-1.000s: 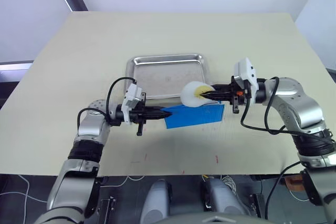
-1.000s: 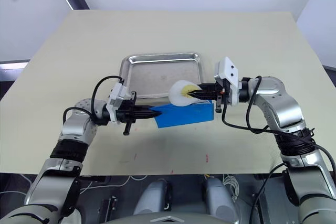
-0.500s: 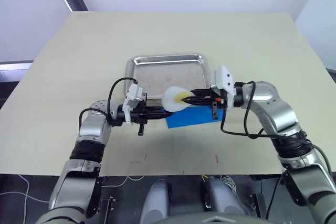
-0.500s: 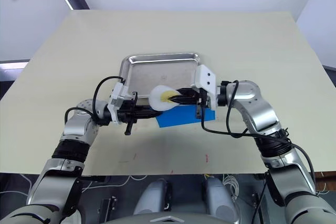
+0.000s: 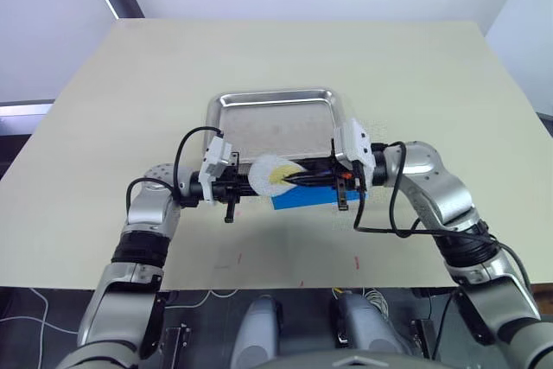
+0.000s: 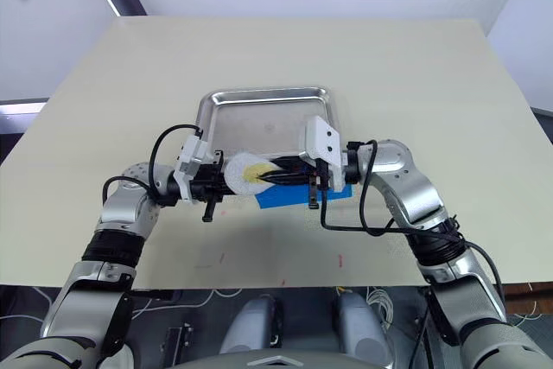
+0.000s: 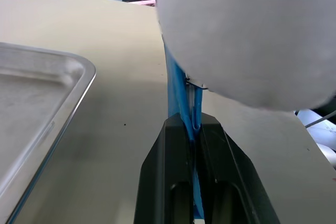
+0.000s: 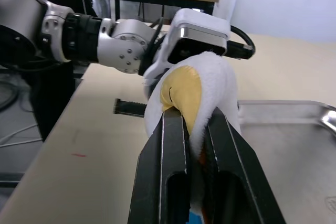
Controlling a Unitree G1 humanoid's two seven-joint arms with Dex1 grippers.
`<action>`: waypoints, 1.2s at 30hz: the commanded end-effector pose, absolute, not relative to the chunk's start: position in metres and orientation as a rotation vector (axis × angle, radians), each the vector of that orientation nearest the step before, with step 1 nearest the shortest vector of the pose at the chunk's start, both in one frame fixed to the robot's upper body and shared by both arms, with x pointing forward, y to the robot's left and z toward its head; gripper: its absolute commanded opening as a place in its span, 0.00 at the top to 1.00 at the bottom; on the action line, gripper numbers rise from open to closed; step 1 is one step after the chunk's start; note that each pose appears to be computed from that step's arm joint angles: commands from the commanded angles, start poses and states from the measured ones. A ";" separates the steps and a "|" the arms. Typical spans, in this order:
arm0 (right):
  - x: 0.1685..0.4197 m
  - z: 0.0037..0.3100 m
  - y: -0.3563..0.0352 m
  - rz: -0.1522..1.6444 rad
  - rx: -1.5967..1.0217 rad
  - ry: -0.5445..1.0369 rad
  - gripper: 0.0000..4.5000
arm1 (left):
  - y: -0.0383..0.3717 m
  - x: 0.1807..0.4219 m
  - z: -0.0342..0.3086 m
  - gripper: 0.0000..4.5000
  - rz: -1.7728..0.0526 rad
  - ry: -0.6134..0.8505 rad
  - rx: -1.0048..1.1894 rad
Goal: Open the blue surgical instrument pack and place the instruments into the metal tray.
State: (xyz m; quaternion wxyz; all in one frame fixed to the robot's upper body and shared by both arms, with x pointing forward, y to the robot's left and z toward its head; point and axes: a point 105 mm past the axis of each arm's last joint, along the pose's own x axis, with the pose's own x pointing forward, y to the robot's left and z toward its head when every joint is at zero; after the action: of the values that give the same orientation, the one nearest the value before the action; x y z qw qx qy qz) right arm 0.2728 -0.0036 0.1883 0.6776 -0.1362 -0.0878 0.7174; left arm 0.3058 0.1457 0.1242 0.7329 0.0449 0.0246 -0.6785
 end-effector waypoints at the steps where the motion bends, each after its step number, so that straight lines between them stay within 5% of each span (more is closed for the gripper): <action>1: 0.255 0.199 0.000 1.696 -0.262 -0.224 0.77 | 0.145 0.304 0.133 1.00 -1.516 0.010 0.139; 9: 0.252 0.200 -0.018 1.685 -0.251 -0.184 0.01 | 0.146 0.301 0.129 1.00 -1.523 0.024 0.151; 18: 0.264 0.209 -0.052 1.565 -0.213 -0.172 0.01 | 0.149 0.300 0.128 1.00 -1.523 0.030 0.160; 27: 0.297 0.170 -0.082 1.420 -0.274 -0.034 0.01 | 0.148 0.300 0.127 1.00 -1.529 0.029 0.166; 36: 0.299 0.146 -0.083 1.464 -0.288 0.024 0.01 | 0.150 0.300 0.128 1.00 -1.519 0.028 0.170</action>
State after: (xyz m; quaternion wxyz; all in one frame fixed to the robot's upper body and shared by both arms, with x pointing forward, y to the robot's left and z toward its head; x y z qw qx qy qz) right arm 0.3018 -0.0836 0.1416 0.7421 -0.1204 0.0266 0.6589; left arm 0.3038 0.1466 0.1218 0.7299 0.0624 0.0215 -0.6804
